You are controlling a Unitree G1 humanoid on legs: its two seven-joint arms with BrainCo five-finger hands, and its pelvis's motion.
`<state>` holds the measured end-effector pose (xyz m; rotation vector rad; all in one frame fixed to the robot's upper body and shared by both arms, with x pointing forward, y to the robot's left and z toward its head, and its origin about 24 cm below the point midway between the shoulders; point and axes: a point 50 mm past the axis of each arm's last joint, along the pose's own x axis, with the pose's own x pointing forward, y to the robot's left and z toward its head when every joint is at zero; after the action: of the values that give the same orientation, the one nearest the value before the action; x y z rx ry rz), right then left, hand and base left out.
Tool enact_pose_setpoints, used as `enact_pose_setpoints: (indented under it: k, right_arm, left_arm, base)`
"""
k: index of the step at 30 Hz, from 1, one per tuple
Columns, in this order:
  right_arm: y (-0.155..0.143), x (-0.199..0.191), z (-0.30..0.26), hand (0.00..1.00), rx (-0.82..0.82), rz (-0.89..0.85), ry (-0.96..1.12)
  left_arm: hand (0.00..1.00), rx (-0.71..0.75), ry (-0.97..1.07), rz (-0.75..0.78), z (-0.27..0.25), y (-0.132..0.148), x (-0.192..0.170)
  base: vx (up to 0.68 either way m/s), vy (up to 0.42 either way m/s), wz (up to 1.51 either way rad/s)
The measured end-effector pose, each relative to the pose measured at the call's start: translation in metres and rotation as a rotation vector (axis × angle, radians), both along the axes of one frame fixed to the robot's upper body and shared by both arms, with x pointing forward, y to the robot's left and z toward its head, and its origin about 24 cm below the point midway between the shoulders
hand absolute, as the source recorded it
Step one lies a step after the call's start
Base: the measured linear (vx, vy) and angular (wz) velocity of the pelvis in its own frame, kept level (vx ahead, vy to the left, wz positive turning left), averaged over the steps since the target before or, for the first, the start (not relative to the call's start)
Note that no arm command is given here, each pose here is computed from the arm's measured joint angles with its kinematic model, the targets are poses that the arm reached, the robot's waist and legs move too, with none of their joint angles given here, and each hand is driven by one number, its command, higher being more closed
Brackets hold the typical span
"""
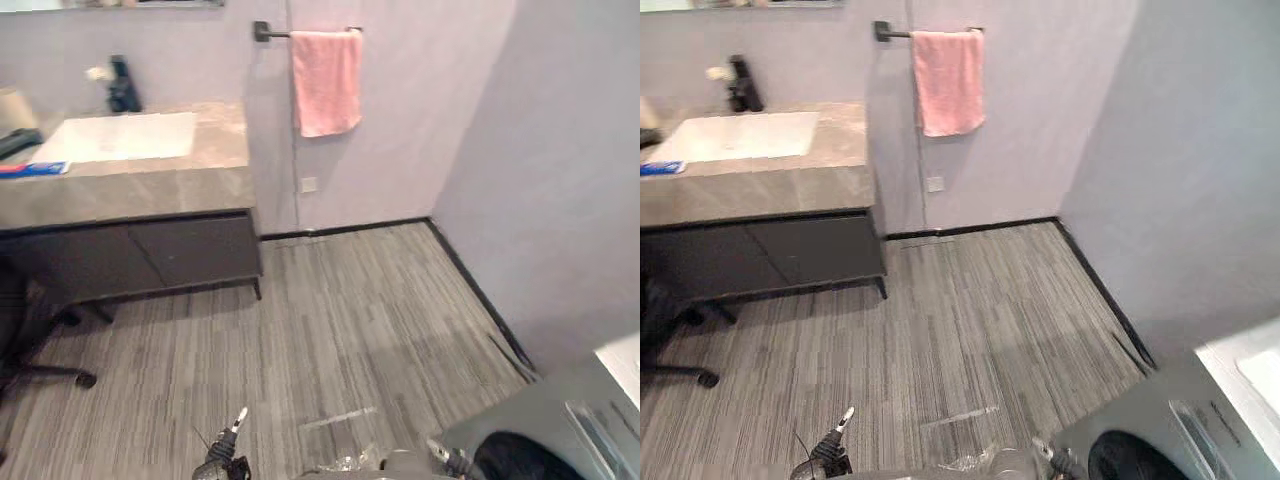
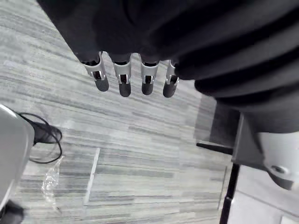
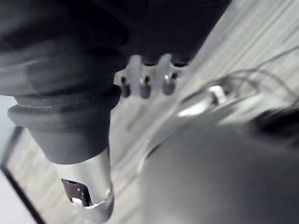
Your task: Pick up the laundry basket with both hands and put the clothes into the washing machine.
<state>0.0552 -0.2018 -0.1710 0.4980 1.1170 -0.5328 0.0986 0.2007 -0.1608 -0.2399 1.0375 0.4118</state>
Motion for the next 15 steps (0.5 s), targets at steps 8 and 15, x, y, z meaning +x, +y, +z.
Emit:
enact_pose_setpoints:
  k: [8,15]
  right_arm:
    - [0.01,0.0,-0.001,0.0,0.041,-0.094,-0.015]
    - [0.007,0.002,-0.001,0.0,0.035,-0.087,-0.015]
  left_arm:
    - [0.0,0.035,0.023,-0.081,-0.001,-0.002,-0.002]
    - [0.0,0.02,0.088,-0.003,-0.006,0.002,-0.026]
  base:
    - [0.08,-0.31,0.76]
    - [0.04,-0.062,-0.02]
